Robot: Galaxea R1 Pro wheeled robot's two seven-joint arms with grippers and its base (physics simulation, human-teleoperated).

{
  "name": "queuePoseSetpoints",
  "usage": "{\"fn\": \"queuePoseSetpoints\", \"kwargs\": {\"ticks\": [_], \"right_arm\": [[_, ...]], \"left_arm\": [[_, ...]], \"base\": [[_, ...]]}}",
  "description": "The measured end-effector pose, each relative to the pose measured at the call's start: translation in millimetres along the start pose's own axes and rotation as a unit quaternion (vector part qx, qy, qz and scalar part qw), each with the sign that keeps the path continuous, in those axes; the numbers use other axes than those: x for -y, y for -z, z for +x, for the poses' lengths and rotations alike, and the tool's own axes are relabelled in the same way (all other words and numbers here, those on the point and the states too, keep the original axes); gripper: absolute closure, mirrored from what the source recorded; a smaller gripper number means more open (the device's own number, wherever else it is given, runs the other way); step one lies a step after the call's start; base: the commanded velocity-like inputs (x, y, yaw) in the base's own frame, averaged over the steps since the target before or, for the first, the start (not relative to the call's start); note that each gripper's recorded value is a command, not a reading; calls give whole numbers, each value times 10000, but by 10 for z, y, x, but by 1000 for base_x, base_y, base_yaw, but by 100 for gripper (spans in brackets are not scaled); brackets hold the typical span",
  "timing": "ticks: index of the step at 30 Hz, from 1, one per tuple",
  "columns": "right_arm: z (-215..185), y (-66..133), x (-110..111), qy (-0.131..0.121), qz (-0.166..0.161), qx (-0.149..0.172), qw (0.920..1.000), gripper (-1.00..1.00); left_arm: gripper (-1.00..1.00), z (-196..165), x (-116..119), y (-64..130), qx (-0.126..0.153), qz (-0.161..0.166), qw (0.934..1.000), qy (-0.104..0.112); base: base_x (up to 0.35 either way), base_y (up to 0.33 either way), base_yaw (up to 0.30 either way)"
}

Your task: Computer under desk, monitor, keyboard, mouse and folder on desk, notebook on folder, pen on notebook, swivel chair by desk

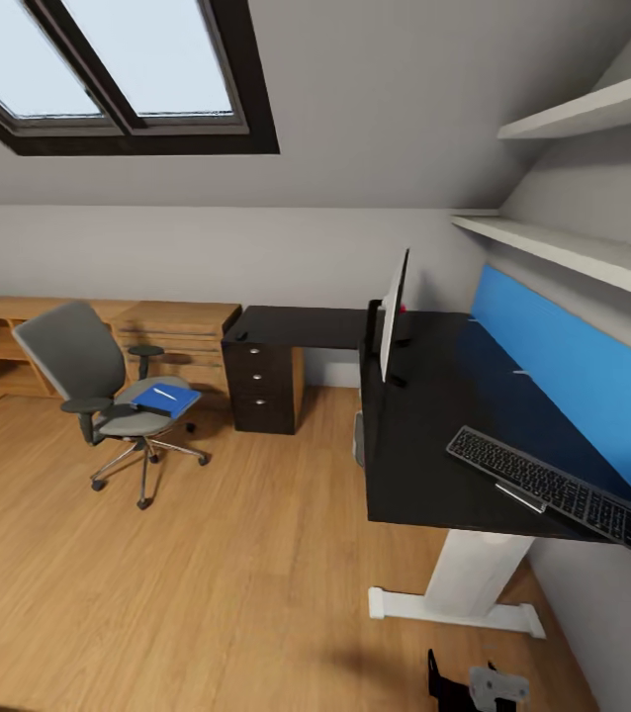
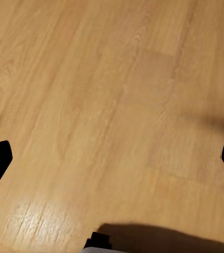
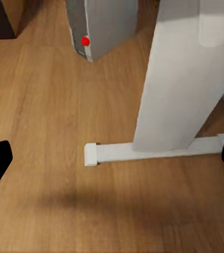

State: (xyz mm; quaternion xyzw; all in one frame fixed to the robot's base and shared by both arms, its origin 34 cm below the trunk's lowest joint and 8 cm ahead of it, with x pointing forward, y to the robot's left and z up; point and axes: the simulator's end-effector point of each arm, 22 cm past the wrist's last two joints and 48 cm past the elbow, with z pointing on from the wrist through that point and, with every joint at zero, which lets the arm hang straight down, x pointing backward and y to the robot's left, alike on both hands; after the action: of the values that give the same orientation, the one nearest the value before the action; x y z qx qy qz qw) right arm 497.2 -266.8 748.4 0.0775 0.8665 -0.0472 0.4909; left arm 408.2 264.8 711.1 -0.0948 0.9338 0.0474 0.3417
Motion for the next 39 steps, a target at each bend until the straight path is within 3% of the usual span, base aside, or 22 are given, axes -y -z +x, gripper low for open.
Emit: {"fn": "queuePoseSetpoints", "kwargs": {"ticks": [1,3,8,13,18,21,24,29,35,39], "right_arm": [[-382,-77,166,-64,134,332,9993,-100],[-844,-137,399,-149,325,564,9978,-100],[-1575,-94,868,-523,648,375,9958,-100],[-1865,-78,1225,-750,907,246,9927,-100],[-2141,-259,1261,-895,937,363,9909,-100],[-1967,-470,1300,-983,1009,154,9899,-100],[-1985,-550,1365,-998,1078,272,9888,-100],[-2123,-584,1507,-965,1195,610,9863,-100],[-2081,-609,1581,-967,1278,711,9845,-100],[-2149,-597,1619,-986,1323,969,9815,-100]], "left_arm": [[-100,-2,-9,-1,2,-8,10000,3],[-100,-3,-13,-1,2,-12,10000,4],[-100,-4,-27,-2,3,-26,10000,11],[-100,-7,-31,-3,7,-31,10000,13],[-100,-6,-38,-3,8,-36,10000,11],[-100,-10,-79,-6,15,-73,10000,23],[-100,-11,-118,-8,15,-113,9999,51],[-100,-8,-141,-9,11,-136,9999,70],[-100,-6,-153,-10,10,-148,9999,81],[-100,-12,-161,-11,24,-157,9998,89]], "base": [[0,-66,0],[0,-43,0],[0,-16,0],[0,-16,0],[63,-156,0],[198,-253,0],[215,-256,0],[223,-257,0],[226,-258,0],[217,-233,0]]}}
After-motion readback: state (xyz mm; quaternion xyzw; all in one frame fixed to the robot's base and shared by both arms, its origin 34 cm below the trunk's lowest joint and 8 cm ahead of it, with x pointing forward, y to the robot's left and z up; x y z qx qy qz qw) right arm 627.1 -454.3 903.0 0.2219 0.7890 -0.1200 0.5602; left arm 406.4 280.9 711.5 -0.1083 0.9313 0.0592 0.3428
